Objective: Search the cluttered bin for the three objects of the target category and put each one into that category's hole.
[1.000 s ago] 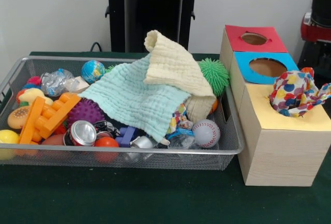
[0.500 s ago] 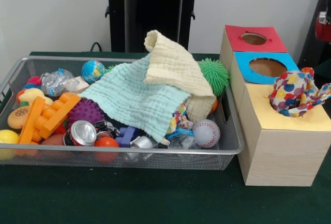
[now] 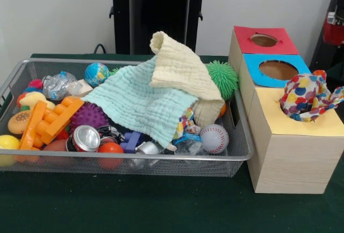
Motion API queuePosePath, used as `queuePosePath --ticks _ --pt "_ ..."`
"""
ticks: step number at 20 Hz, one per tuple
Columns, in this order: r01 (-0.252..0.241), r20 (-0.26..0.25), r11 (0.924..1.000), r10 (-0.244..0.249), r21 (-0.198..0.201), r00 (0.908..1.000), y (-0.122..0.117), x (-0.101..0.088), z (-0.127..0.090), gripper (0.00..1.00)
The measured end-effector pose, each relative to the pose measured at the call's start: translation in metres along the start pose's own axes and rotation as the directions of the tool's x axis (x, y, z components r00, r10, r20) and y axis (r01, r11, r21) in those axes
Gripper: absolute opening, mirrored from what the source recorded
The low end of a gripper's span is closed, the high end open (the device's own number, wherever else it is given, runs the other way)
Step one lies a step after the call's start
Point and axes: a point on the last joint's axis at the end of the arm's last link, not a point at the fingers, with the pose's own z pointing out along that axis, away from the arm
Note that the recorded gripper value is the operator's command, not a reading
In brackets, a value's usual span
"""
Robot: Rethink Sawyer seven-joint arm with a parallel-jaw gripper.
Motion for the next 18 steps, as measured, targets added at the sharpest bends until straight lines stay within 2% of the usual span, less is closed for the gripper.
queuePosePath --ticks 5,18 --pt "0.021 0.043 0.9994 -0.022 0.028 0.9988 -0.012 -0.016 0.001 0.0" --pt "0.011 0.065 0.9979 -0.015 0.064 0.9977 -0.03 -0.029 0.005 0.0"
